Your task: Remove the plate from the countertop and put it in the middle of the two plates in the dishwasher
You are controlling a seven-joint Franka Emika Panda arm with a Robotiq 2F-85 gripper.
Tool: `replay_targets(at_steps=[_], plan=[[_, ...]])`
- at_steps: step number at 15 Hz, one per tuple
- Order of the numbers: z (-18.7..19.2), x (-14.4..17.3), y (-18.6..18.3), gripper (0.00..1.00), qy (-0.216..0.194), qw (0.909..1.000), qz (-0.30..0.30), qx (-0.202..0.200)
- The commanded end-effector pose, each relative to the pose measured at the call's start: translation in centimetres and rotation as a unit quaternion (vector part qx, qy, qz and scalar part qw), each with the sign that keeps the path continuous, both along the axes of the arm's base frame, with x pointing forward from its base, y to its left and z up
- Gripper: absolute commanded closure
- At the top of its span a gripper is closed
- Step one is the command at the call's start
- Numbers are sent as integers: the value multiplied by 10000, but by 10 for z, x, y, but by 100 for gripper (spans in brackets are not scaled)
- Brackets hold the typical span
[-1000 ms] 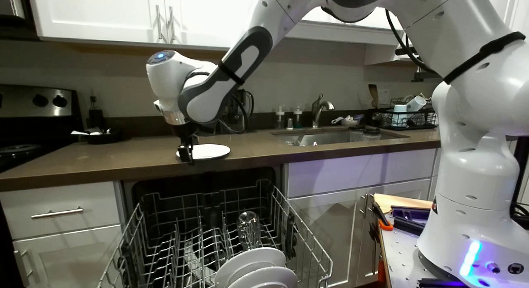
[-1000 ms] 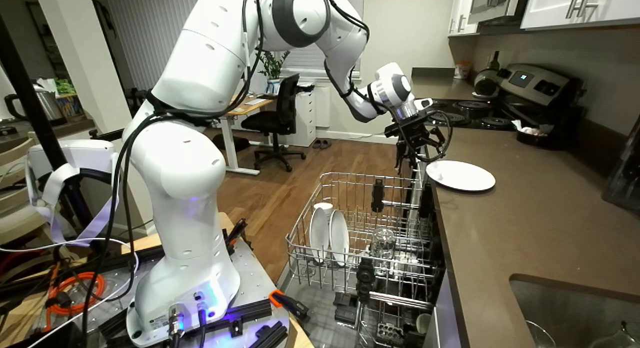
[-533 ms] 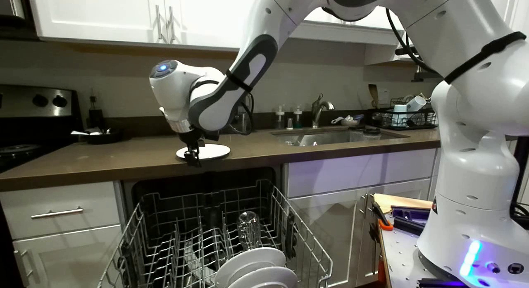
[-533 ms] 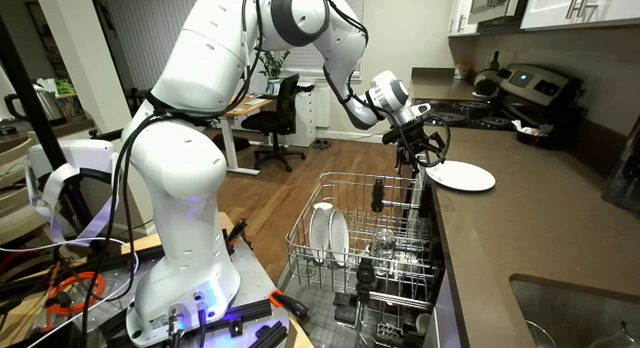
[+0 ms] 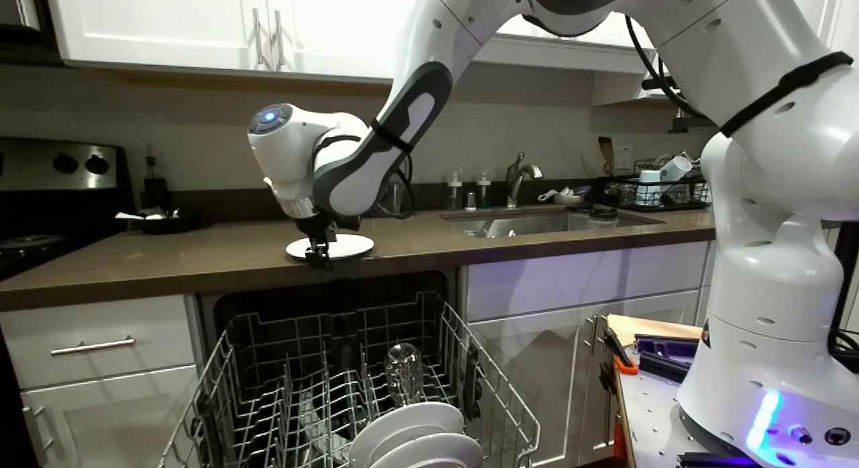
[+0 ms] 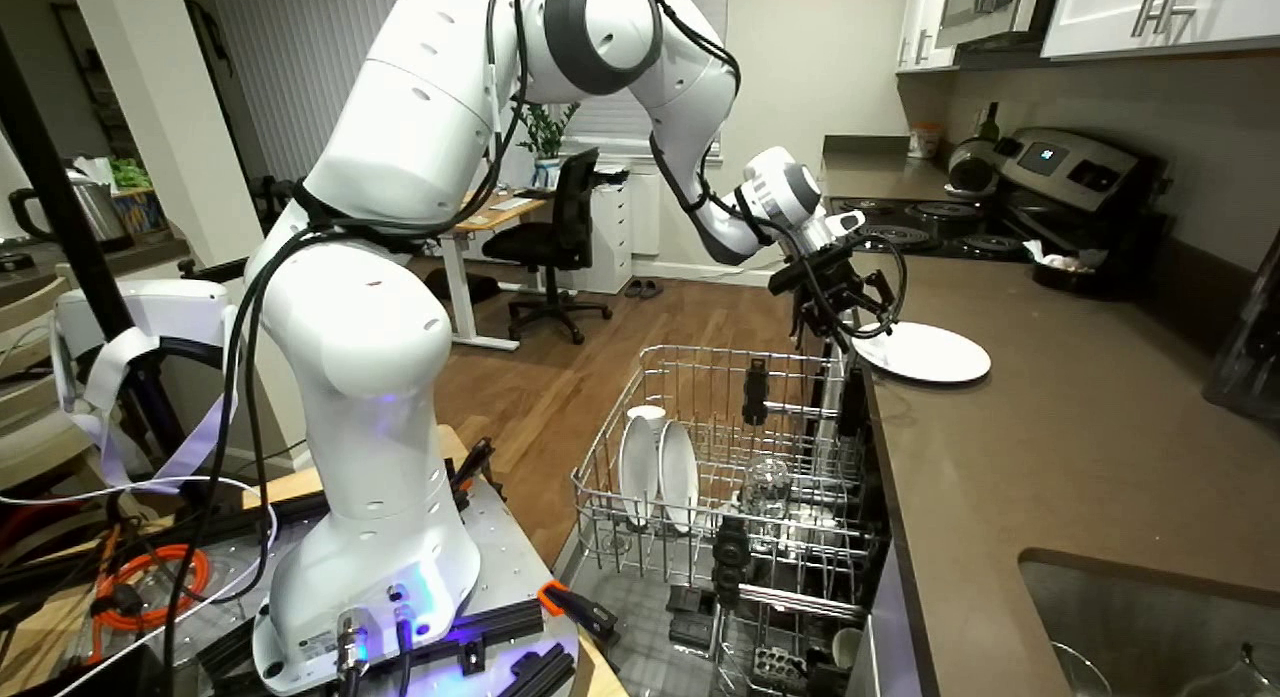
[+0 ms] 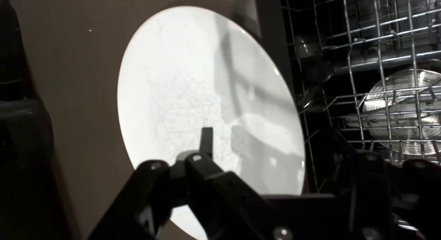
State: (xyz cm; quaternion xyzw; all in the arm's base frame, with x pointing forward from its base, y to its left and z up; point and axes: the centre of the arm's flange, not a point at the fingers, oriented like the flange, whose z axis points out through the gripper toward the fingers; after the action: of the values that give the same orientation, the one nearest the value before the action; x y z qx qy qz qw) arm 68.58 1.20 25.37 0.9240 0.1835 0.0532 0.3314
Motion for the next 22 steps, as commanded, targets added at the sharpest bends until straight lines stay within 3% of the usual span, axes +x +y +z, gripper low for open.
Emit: replay_targets(at_steps=[1,5,8,9,12,13,14,18,20,22], plan=[[-2,-3,-2,11,-203,9997,97,-109],[-2,-2,-1,0,-199,9995,177,-168],[-3,-2,-1,21,-240,9993,212,-217],[-3,-2,-1,4,-263,9992,197,-244],[-3,-1,-1,0,-296,9987,292,-295],[-3,-1,0,4,-304,9986,312,-308],[-3,-1,0,25,-305,9985,334,-320],[-4,1,0,40,-350,9978,385,-414],[-6,2,0,38,-350,9976,397,-440],[-8,3,1,29,-326,9976,408,-457]])
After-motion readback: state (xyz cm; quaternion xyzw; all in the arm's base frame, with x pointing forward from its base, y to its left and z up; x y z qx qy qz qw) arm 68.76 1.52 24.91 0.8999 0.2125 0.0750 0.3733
